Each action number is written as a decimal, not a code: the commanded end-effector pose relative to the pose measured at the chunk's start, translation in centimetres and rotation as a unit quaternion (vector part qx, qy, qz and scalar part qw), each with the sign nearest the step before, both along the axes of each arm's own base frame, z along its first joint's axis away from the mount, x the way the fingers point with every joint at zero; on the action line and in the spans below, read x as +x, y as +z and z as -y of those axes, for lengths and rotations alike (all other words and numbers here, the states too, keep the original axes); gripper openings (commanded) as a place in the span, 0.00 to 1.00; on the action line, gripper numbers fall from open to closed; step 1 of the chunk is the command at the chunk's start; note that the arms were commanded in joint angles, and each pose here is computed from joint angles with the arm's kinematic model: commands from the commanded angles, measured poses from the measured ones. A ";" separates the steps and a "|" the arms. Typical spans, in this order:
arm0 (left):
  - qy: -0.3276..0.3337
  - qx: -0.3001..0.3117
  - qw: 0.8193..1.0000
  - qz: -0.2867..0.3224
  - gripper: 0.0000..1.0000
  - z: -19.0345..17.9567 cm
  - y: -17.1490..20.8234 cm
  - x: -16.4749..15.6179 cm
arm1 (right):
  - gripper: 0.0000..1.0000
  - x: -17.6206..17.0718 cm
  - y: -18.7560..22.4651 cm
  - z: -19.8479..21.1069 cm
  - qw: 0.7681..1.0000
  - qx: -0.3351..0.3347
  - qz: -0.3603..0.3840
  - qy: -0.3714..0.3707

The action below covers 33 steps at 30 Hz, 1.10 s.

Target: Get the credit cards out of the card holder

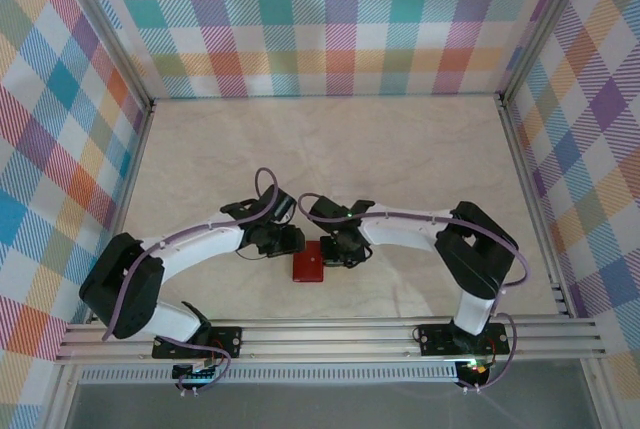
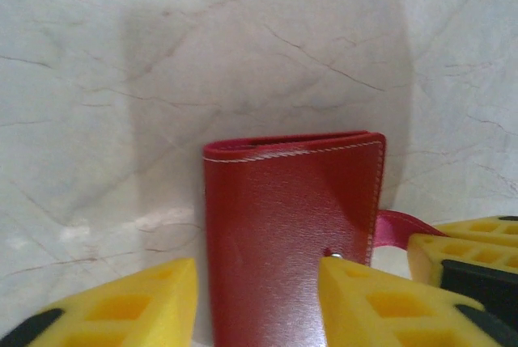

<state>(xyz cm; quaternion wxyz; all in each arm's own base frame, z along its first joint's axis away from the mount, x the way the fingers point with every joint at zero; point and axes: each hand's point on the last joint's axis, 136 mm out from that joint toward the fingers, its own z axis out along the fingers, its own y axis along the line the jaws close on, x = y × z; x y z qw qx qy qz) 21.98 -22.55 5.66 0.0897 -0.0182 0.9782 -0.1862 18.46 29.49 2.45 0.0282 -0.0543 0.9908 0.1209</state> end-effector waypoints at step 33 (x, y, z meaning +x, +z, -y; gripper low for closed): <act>-0.078 0.165 0.982 -0.040 0.77 3.5 -1.2 -2.0 | 0.13 -0.2 -3.8 -0.7 0.965 0.241 -0.086 -0.061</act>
